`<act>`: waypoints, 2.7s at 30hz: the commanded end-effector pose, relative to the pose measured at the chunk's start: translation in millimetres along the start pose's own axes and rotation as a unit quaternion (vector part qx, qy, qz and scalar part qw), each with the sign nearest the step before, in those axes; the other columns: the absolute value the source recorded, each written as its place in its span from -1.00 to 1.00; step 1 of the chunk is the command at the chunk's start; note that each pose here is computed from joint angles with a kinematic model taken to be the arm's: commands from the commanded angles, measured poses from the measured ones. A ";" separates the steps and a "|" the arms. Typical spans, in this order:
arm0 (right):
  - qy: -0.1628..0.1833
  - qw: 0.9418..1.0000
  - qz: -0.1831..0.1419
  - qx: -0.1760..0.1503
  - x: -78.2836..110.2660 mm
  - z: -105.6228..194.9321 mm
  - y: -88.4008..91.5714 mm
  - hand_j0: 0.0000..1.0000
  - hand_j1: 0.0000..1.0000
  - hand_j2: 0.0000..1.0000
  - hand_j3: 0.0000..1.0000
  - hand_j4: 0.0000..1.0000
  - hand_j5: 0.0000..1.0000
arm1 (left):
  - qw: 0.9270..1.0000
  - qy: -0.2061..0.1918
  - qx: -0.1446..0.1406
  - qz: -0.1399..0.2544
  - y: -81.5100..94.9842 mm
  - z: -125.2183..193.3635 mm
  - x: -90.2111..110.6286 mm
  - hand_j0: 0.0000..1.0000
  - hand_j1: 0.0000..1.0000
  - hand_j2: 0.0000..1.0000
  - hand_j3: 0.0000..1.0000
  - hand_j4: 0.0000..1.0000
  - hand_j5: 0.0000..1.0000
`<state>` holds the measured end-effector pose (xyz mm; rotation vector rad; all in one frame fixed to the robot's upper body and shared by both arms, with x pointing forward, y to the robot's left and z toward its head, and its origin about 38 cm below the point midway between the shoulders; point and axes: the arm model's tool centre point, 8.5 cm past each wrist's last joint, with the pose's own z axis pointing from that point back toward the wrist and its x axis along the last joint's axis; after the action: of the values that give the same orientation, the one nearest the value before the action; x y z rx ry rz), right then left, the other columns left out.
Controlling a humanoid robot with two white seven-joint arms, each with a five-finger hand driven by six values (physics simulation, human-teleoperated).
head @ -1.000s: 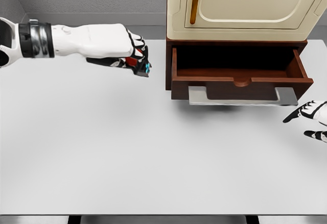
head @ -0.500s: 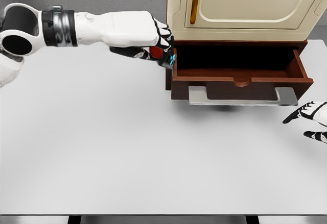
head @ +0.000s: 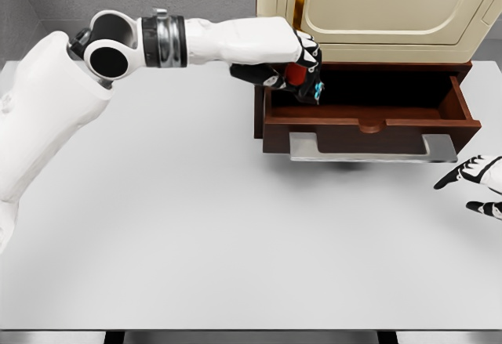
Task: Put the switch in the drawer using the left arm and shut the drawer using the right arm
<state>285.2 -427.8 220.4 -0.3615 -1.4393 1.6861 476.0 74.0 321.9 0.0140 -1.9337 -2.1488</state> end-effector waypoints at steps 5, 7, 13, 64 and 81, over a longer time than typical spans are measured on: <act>-0.001 1.000 -0.003 -0.001 0.1 0.0 0.0 0.36 0.36 0.36 0.36 0.36 0.36 | 0.999 0.009 -0.010 0.032 -17.2 -36.9 -12.0 -0.34 -0.34 -0.34 -0.34 -0.34 -0.34; -0.001 1.000 -0.003 -0.001 0.1 0.0 0.1 0.36 0.36 0.36 0.36 0.36 0.36 | 0.999 0.012 -0.010 0.045 -20.9 -44.2 -15.8 -0.34 -0.34 -0.34 -0.34 -0.34 -0.34; -0.001 1.000 -0.003 -0.001 0.1 0.0 0.1 0.36 0.36 0.36 0.36 0.36 0.36 | 0.998 0.006 -0.010 0.068 -28.5 -65.4 -15.5 -0.34 -0.34 -0.34 -0.34 -0.34 -0.34; 0.000 1.000 -0.007 0.002 0.1 0.5 3.5 0.38 0.38 0.38 0.38 0.38 0.38 | 0.993 -0.087 -0.046 -0.070 -11.1 -11.5 68.9 1.00 1.00 1.00 1.00 1.00 1.00; -0.003 1.000 -0.011 0.008 0.7 -1.9 7.9 0.40 0.40 0.40 0.40 0.40 0.40 | 0.926 -0.060 -0.011 0.372 -5.3 64.5 66.7 1.00 1.00 1.00 1.00 1.00 1.00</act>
<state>282.9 -426.9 214.3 -0.3424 -1.4283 1.6843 395.0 124.6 342.3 -0.7393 -1.6988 -1.7336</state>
